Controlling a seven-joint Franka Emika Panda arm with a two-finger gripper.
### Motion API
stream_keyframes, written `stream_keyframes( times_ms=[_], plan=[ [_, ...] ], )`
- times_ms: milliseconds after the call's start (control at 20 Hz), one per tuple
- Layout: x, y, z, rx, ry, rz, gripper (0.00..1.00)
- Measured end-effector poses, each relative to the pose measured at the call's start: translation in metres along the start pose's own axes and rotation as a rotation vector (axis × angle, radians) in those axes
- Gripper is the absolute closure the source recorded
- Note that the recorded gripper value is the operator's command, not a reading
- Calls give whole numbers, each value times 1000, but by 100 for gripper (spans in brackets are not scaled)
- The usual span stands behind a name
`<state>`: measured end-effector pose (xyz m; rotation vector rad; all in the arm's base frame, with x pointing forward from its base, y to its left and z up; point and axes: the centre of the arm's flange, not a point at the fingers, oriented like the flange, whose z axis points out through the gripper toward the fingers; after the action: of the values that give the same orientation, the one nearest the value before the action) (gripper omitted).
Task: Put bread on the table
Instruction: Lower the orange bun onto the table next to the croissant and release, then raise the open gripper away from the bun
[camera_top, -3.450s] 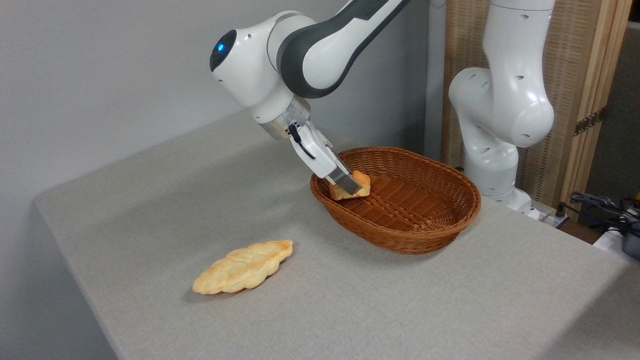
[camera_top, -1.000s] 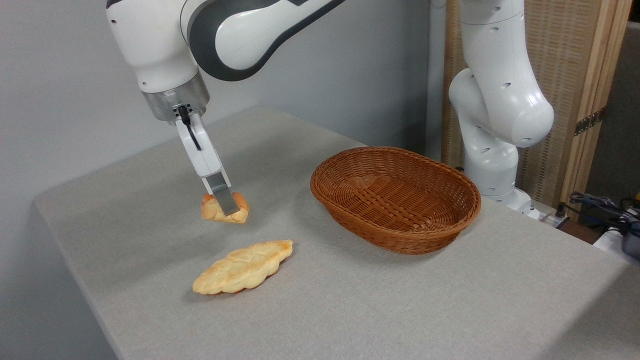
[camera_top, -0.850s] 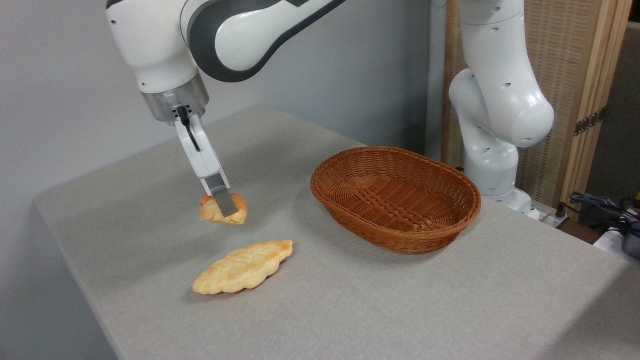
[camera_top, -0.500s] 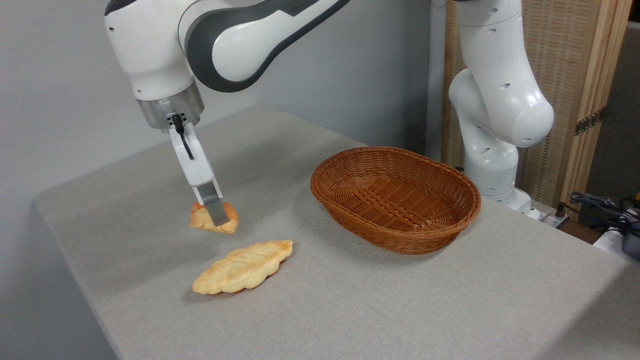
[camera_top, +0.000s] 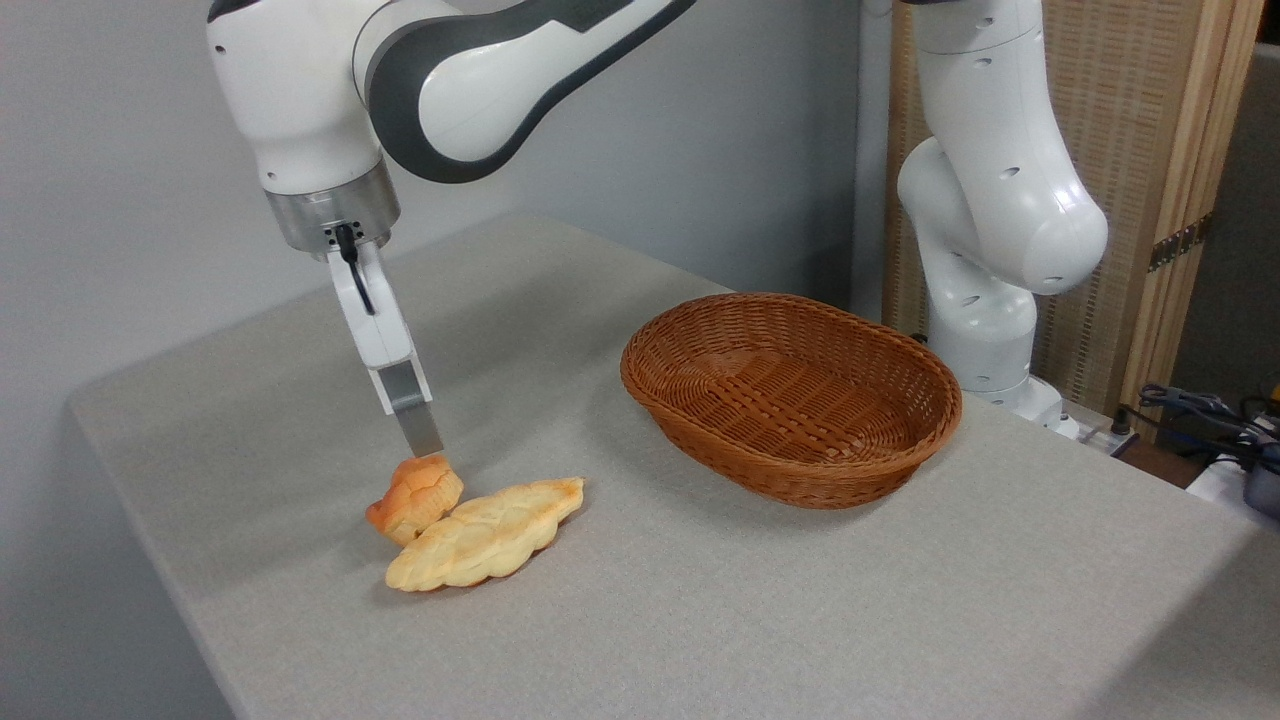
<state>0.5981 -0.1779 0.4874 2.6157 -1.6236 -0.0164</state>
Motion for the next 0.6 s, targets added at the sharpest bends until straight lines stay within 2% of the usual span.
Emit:
stream_keyframes(
  times_ms=[300,400,600],
  plan=[
    [-2,-6,-13,24,21,-21,0],
    [-5,-10,-26,42,38,-59,0],
    [-17,-18,-49,71,67,-192,0]
  ],
)
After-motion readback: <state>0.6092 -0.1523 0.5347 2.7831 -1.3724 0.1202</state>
